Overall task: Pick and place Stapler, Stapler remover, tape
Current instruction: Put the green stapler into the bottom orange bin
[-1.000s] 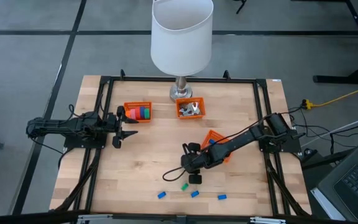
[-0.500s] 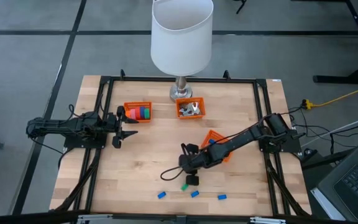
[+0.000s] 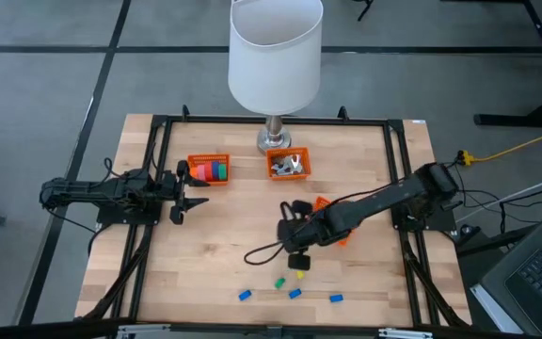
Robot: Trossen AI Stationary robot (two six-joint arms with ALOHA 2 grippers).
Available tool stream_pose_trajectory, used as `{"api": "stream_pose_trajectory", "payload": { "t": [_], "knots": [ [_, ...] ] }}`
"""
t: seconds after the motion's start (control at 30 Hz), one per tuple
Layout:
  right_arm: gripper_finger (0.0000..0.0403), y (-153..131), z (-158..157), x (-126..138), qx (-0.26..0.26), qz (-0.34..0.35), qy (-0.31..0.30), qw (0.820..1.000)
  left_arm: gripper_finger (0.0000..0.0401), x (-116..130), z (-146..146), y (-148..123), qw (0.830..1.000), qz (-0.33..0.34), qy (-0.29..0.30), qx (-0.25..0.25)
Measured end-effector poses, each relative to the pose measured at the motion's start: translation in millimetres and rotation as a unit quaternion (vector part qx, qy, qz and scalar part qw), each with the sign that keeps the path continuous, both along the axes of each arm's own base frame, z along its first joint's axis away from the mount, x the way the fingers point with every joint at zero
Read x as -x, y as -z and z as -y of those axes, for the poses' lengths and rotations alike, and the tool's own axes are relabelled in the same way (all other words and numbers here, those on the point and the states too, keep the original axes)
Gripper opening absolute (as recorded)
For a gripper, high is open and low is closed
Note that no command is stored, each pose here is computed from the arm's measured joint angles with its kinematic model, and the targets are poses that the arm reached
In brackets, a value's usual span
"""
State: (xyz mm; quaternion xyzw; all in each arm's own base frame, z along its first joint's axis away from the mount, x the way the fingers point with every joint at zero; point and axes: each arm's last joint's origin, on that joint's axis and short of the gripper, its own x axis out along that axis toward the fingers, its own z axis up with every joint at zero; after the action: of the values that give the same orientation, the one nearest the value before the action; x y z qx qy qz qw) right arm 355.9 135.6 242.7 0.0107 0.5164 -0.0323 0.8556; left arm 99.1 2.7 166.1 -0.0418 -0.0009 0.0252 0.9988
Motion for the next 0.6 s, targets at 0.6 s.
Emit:
{"api": "stream_pose_trajectory", "payload": {
  "t": [0.6],
  "knots": [
    [0.0073,57,72,79,-0.013,-0.002,0.219,0.976,0.0219,0,0,0,1.0,-0.001,0.0,0.0]
  ]
}}
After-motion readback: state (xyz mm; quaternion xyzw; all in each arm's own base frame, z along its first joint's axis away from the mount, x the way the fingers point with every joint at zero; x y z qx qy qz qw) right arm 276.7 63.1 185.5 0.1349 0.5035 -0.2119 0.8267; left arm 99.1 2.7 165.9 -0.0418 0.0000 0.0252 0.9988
